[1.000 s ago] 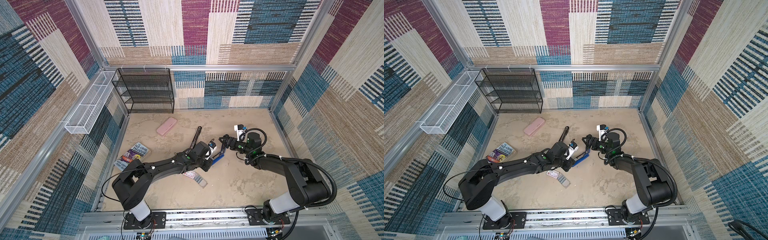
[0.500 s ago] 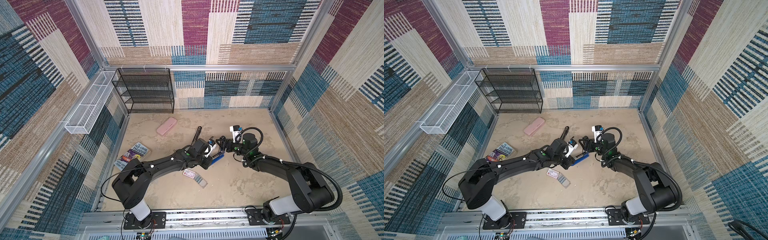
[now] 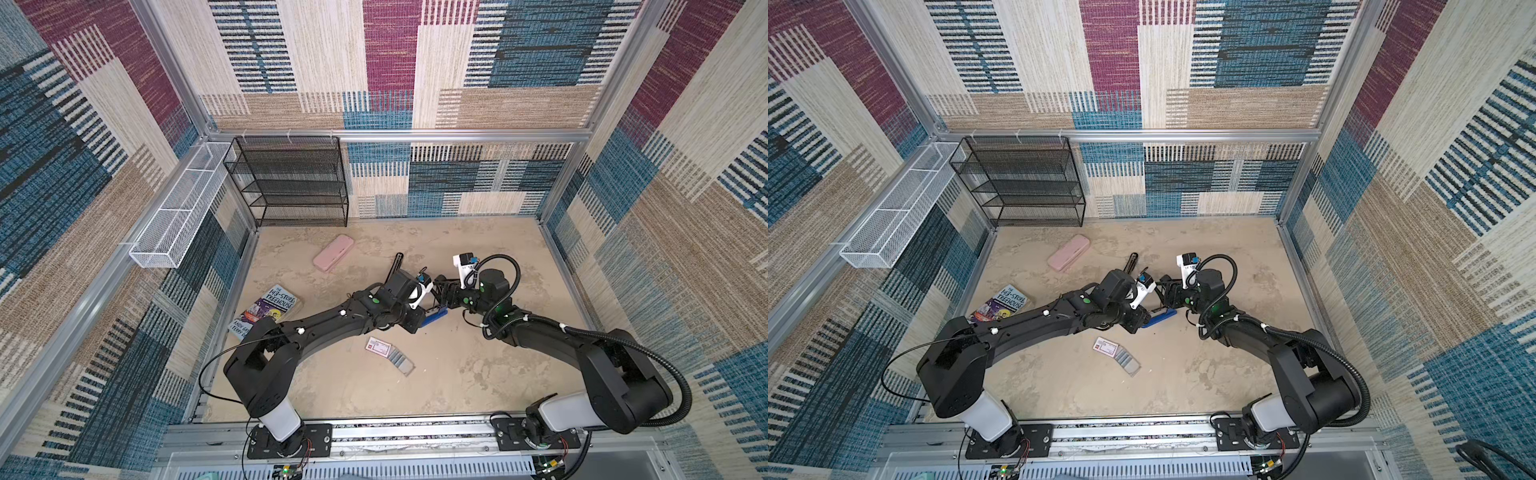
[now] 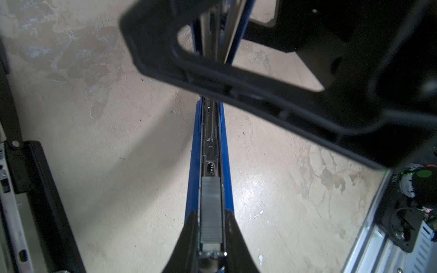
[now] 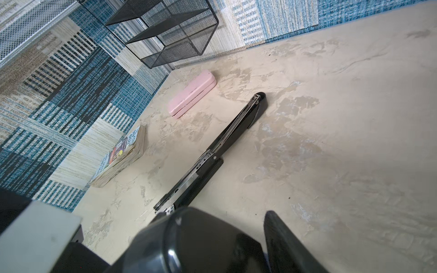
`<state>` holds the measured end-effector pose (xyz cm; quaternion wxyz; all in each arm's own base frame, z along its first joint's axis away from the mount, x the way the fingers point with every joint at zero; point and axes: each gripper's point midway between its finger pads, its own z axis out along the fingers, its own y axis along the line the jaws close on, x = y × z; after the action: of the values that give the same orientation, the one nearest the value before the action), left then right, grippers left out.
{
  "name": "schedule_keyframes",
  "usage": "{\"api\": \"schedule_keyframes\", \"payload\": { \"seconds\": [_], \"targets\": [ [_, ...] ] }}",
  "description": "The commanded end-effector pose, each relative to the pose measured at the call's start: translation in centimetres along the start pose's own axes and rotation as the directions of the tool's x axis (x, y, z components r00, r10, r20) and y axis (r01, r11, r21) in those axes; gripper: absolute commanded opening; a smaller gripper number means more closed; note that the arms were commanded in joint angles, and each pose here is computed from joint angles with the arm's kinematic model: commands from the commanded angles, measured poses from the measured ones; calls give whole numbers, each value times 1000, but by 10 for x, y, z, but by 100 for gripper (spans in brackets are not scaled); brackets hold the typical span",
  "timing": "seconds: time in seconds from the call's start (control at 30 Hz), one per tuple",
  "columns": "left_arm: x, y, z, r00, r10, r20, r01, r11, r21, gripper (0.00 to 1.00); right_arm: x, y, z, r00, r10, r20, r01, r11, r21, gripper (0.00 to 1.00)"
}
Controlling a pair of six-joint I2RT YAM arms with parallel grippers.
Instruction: Load the staples into the stapler
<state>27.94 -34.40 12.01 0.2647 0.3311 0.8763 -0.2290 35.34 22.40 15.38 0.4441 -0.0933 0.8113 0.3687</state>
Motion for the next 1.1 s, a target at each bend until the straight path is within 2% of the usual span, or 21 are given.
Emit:
{"api": "schedule_keyframes", "payload": {
  "seconds": [0.0, 0.5, 1.07],
  "targets": [
    [-22, -9, -3, 997, -9, 77, 5, 999, 46, 1, -5, 13, 0, 1000, -16, 9, 16, 999, -36, 67],
    [-26, -7, -6, 996, -41, 83, 36, 997, 62, 1, 2, 28, 6, 993, -114, -11, 114, 993, -18, 71],
    [-20, 15, -9, 991, -98, 89, 95, 995, 36, 0, 2, 24, -6, 990, -140, -1, 140, 990, 22, 81]
  ]
}}
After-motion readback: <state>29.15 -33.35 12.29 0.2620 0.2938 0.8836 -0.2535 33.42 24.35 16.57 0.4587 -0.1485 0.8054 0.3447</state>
